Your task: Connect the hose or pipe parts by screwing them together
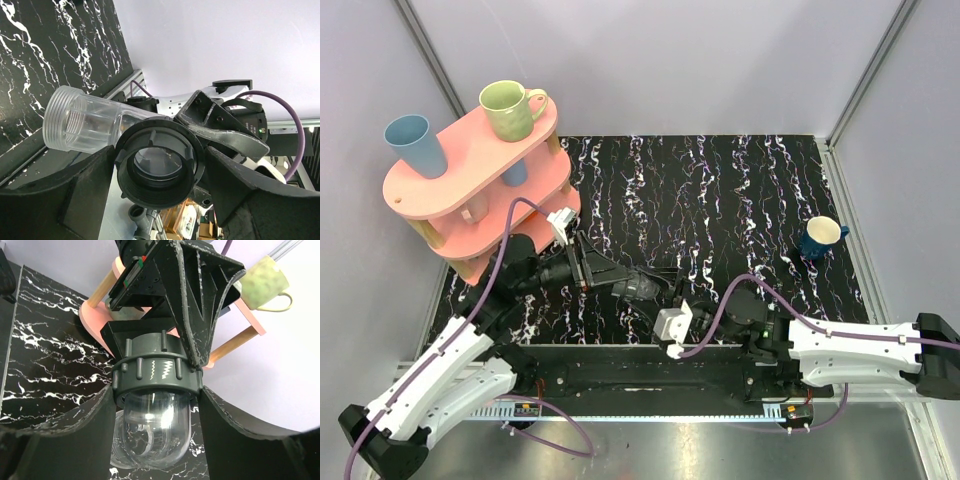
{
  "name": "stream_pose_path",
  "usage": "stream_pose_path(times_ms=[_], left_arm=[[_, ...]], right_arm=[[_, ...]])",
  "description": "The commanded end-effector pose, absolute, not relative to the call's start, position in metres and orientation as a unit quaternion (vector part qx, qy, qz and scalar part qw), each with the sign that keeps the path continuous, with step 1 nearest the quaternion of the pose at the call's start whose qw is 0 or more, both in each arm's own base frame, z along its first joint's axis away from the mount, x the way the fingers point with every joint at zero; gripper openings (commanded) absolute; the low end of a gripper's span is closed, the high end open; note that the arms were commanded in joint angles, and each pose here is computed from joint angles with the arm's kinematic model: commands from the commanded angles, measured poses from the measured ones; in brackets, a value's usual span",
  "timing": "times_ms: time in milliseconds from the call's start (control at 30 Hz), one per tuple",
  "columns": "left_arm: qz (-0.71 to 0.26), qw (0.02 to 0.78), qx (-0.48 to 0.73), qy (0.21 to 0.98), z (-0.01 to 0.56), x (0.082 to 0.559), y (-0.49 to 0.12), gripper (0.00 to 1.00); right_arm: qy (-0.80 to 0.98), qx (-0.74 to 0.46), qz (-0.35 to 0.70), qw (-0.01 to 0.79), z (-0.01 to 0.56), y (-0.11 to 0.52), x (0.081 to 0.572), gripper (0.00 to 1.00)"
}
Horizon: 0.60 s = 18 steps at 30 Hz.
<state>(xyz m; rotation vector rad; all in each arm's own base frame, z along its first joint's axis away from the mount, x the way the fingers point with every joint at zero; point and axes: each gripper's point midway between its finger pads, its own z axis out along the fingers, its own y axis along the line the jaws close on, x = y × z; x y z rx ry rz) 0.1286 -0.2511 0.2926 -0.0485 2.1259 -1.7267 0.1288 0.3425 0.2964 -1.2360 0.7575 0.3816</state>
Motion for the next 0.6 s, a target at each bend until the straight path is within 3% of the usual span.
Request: stream_pose_path(times_ms=[0,567], left_arm=[[-0.654,0.203,0.002,0.729,0.316,0.116,-0.249,0.77],[-0.654,0.2,-0.008,0.729,0.314,0.127,-0.255,0.75]], right_arm=[[0.344,-0.485,0.204,0.778,0.335,0.331,0.13,0.0],[0.351,-0.481,0.235,0.769,0.333,0.323,0.122,0.0]])
